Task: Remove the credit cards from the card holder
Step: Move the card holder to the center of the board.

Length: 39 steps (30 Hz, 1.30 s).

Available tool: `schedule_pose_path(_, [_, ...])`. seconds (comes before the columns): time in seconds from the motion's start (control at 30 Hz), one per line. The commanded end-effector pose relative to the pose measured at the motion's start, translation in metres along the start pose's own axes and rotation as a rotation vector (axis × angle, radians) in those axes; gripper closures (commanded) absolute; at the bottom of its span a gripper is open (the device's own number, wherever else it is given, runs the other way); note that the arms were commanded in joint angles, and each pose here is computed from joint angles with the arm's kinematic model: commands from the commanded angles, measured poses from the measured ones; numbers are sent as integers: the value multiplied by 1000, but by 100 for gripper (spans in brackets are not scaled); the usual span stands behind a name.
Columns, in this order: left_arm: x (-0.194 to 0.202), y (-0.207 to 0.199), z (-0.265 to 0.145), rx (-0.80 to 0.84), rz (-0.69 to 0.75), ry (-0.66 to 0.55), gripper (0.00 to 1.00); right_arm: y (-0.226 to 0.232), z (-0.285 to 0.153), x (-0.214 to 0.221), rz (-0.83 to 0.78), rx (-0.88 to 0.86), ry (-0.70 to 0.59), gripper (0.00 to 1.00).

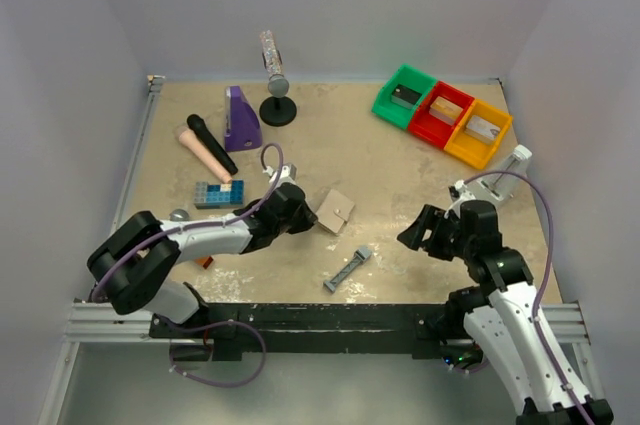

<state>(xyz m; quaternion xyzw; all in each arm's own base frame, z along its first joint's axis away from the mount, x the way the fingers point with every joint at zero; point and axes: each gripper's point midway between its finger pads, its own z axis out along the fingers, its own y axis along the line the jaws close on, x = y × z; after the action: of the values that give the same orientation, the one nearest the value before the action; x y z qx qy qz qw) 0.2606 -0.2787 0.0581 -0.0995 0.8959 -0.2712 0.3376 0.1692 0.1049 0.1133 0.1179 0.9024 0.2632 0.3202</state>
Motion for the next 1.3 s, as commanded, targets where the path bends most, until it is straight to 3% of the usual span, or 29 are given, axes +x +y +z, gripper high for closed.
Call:
schedule_pose_path(0.0, [7, 19, 7, -107, -69, 12, 98, 17, 6, -2, -46, -91, 19, 26])
schedule_pose_path(0.17, [13, 29, 1, -132, -65, 28, 59, 23, 13, 1, -63, -117, 60, 26])
schedule_pose_path(0.23, [9, 27, -6, -116, -48, 17, 48, 26, 15, 2, -74, -123, 75, 26])
schedule_pose_path(0.3, [4, 24, -17, -103, -11, 20, 47, 32, 16, 1, -95, -145, 86, 25])
schedule_pose_path(0.5, [-22, 17, -33, -57, 56, -36, 48, 51, 30, -16, -150, -155, 114, 26])
schedule_pose_path(0.63, [-39, 15, -14, -31, 50, 14, 64, 65, 47, -28, -137, -152, 124, 29])
schedule_pose_path(0.87, [-43, 15, 15, -32, 80, 77, 65, 77, 74, -46, -115, -131, 147, 29])
schedule_pose_path(0.97, [-38, 18, 21, -44, 82, 106, 67, 77, 93, -44, -106, -110, 188, 34])
schedule_pose_path(1.27, [-11, 40, 28, -96, 60, 170, 75, 75, 145, -37, -115, -13, 268, 62])
